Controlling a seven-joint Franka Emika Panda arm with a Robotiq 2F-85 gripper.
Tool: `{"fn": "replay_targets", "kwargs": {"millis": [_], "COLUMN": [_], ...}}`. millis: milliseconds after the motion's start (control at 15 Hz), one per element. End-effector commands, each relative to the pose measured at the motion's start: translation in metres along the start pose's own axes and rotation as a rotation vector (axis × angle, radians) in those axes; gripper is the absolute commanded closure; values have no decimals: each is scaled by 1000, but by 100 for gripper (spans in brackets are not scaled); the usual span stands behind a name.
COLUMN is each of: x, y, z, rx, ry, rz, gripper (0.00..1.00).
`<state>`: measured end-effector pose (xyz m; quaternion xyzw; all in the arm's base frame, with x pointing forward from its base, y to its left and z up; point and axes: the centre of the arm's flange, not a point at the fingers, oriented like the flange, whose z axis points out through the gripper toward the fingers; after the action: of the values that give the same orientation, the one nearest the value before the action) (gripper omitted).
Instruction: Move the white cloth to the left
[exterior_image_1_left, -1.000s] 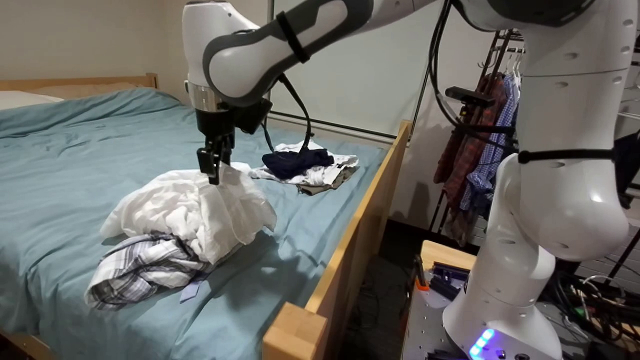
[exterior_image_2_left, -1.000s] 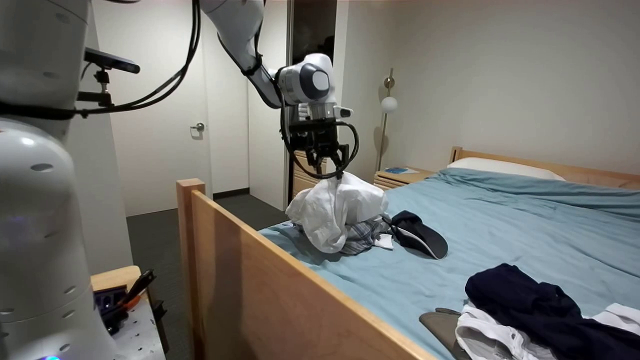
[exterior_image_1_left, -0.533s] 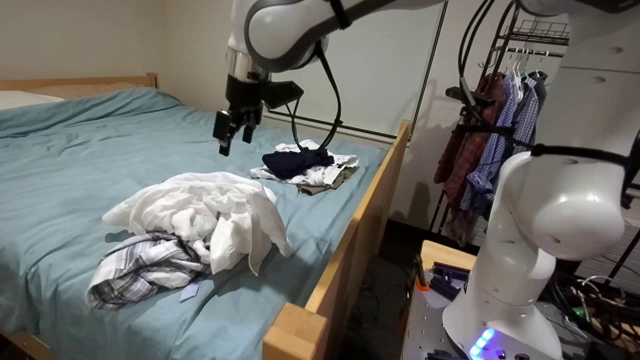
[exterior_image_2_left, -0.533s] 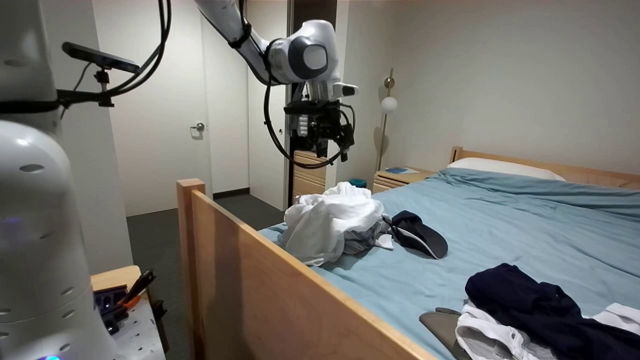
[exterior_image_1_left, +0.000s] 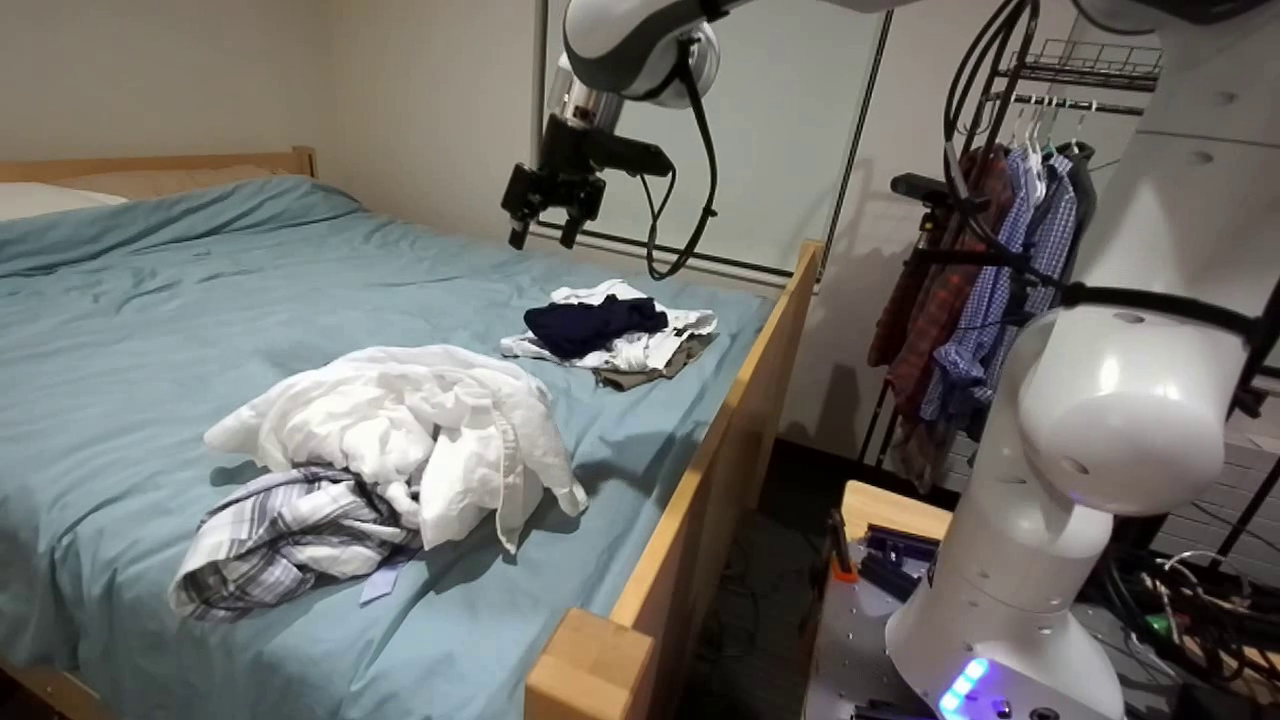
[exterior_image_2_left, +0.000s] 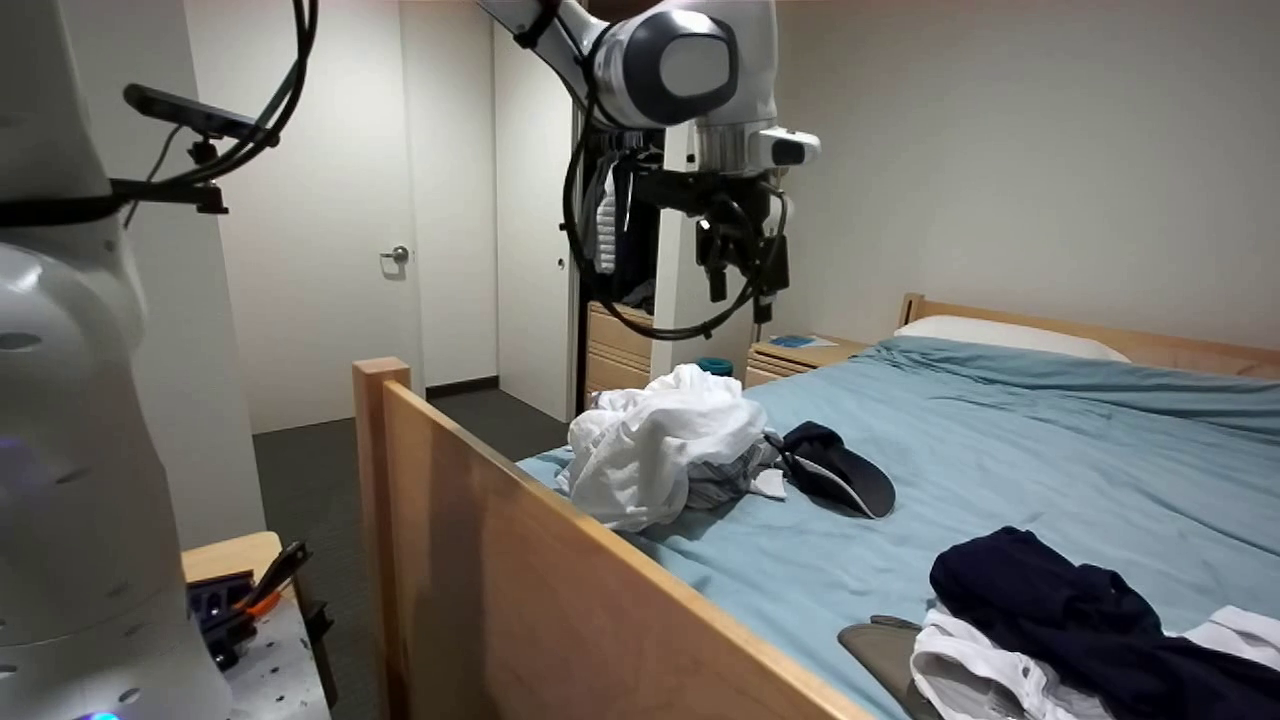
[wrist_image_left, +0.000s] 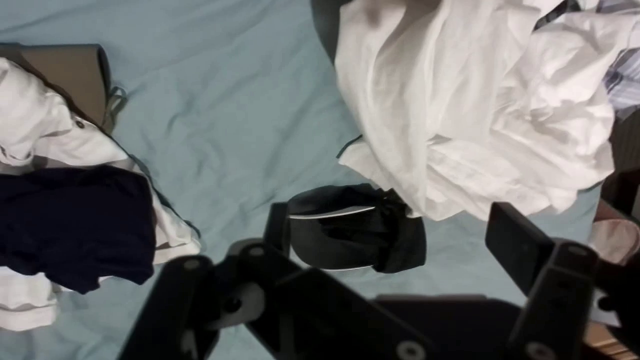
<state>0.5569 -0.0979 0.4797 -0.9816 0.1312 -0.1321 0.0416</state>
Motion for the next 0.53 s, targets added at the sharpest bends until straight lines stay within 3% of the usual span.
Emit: {"fn": "replay_targets", "kwargs": {"millis": [0, 133, 267, 467], "x": [33, 40, 43, 45], "y": [38, 55, 65, 72], "z": [9, 8, 5, -4], "rx": [17, -55, -110, -261], "ry": [0, 11, -9, -65], "rz": [108, 130, 84, 3], "gripper": [0, 0, 0, 0]}}
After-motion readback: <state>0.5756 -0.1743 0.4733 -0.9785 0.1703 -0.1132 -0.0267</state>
